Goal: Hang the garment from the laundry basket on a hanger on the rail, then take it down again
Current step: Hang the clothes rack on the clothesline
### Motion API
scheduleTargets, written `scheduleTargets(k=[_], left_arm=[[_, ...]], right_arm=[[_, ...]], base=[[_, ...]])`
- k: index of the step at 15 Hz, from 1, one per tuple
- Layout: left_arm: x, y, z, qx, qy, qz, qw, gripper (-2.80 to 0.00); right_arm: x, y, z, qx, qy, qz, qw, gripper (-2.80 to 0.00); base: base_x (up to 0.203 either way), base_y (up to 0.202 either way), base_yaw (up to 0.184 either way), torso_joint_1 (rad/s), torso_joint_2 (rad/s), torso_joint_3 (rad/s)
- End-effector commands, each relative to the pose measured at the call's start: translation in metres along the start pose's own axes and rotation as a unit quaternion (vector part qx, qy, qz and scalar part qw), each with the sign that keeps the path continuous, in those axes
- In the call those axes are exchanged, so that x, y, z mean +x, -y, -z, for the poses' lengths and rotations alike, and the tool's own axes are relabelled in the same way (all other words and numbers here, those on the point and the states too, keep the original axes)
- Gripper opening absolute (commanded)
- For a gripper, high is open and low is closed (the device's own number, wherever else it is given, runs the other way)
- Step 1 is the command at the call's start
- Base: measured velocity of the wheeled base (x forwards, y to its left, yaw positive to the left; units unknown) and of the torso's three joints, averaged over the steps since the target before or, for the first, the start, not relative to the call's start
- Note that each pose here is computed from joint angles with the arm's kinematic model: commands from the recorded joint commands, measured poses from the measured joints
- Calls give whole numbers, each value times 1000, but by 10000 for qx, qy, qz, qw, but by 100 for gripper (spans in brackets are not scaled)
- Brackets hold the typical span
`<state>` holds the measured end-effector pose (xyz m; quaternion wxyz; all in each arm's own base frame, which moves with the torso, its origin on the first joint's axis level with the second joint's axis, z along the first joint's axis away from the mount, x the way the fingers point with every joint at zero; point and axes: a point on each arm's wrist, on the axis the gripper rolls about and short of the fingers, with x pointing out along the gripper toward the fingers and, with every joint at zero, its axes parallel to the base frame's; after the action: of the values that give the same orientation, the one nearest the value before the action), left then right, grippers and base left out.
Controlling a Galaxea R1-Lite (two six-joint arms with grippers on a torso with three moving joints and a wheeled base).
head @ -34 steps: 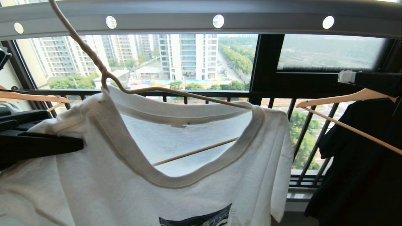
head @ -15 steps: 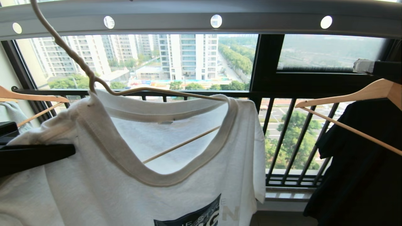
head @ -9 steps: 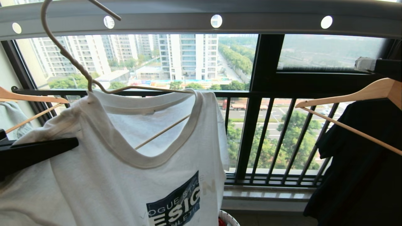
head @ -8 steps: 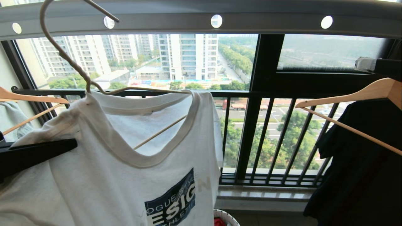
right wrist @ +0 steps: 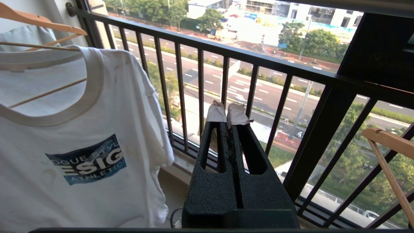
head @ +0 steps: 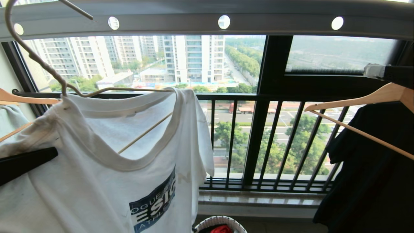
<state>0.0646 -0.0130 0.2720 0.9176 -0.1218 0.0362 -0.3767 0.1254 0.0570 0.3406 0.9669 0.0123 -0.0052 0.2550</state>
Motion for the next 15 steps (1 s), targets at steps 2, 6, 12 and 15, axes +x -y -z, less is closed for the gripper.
scheduleTargets(k=[2,6,12,15], left_arm=[[-3,3,-1,30,41,-1,10000,-280],[-7,8,-1,102,127,-55,9999,-280],[-17,15,3,101,326,-695,9970,-280],[-17,13,2,93,426,-1061,9934,-280]], right_arm=[[0,0,0,1,-5,-7,10000,-280],[-2,0,0,-7,-6,-15,10000,-280],[-2,0,0,-8,2,-30,10000,-280],[-2,0,0,-8,2,-30,10000,-280]], base=[[0,0,0,0,0,0],[0,0,0,0,0,0],[0,0,0,0,0,0],[0,0,0,0,0,0]])
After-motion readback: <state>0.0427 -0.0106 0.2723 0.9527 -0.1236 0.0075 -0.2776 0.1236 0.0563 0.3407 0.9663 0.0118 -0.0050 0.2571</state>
